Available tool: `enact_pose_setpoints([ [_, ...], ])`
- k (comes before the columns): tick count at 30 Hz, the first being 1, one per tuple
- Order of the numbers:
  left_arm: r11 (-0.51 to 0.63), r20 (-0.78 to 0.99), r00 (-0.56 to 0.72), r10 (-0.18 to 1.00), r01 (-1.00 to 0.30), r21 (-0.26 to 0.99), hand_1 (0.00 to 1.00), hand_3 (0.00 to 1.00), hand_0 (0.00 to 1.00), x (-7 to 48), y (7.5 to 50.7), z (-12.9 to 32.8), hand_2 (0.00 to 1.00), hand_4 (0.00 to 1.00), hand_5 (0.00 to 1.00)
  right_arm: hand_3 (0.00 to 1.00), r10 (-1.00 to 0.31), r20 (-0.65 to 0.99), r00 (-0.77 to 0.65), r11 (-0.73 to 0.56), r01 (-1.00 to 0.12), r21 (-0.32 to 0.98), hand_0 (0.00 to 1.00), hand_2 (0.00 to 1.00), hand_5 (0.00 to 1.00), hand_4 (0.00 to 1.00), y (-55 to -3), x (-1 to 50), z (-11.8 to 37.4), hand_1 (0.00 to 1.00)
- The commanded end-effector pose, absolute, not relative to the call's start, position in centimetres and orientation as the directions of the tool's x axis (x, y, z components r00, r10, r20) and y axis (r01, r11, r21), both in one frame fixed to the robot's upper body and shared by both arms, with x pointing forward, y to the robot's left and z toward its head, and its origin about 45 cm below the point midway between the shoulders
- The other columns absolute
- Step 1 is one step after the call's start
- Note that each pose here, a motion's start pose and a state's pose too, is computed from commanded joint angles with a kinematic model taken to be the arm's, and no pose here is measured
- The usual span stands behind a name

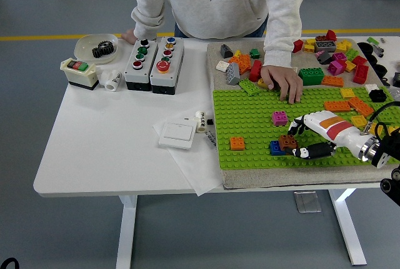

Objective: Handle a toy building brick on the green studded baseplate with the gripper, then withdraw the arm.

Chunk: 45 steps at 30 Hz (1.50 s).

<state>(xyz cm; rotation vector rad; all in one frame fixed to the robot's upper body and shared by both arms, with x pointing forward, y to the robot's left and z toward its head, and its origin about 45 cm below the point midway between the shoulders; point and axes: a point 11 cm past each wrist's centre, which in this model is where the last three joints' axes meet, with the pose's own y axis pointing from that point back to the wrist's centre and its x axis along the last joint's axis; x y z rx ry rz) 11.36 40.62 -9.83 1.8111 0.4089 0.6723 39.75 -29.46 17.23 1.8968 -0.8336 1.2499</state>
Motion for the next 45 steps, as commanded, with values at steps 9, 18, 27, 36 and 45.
enact_pose_setpoints([
  [9,-0.332,0.241,0.781,0.577,-0.045,0.942,0.737,0.596,0.735,11.22,40.57,-9.88,0.75,0.66,0.599,0.531,-0.13,0.936,0.328,-0.544,-0.813,0.21,0.487,0.535,0.59,0.806,-29.44,39.66,17.05,0.467],
  [18,-0.332,0.236,0.784,0.574,-0.041,0.942,0.737,0.596,0.735,11.08,40.55,-9.91,0.75,0.66,0.599,0.528,-0.127,0.937,0.325,-0.545,-0.812,0.208,0.473,0.53,0.595,0.803,-29.37,39.56,16.83,0.458],
  [27,-0.332,0.236,0.786,0.572,-0.041,0.942,0.737,0.596,0.735,11.04,40.58,-9.91,0.75,0.66,0.599,0.527,-0.128,0.939,0.318,-0.552,-0.81,0.198,0.467,0.524,0.593,0.799,-29.16,39.51,17.09,0.454],
  [36,-0.332,0.237,0.785,0.572,-0.042,0.942,0.737,0.596,0.734,11.1,40.58,-9.89,0.75,0.661,0.599,0.53,-0.132,0.939,0.317,-0.552,-0.81,0.196,0.467,0.524,0.585,0.805,-29.08,39.64,17.28,0.452],
  [45,-0.332,0.238,0.784,0.573,-0.044,0.942,0.738,0.596,0.737,11.18,40.58,-9.88,0.746,0.66,0.599,0.534,-0.127,0.94,0.318,-0.55,-0.811,0.2,0.469,0.525,0.57,0.813,-29.25,39.7,17.27,0.447],
])
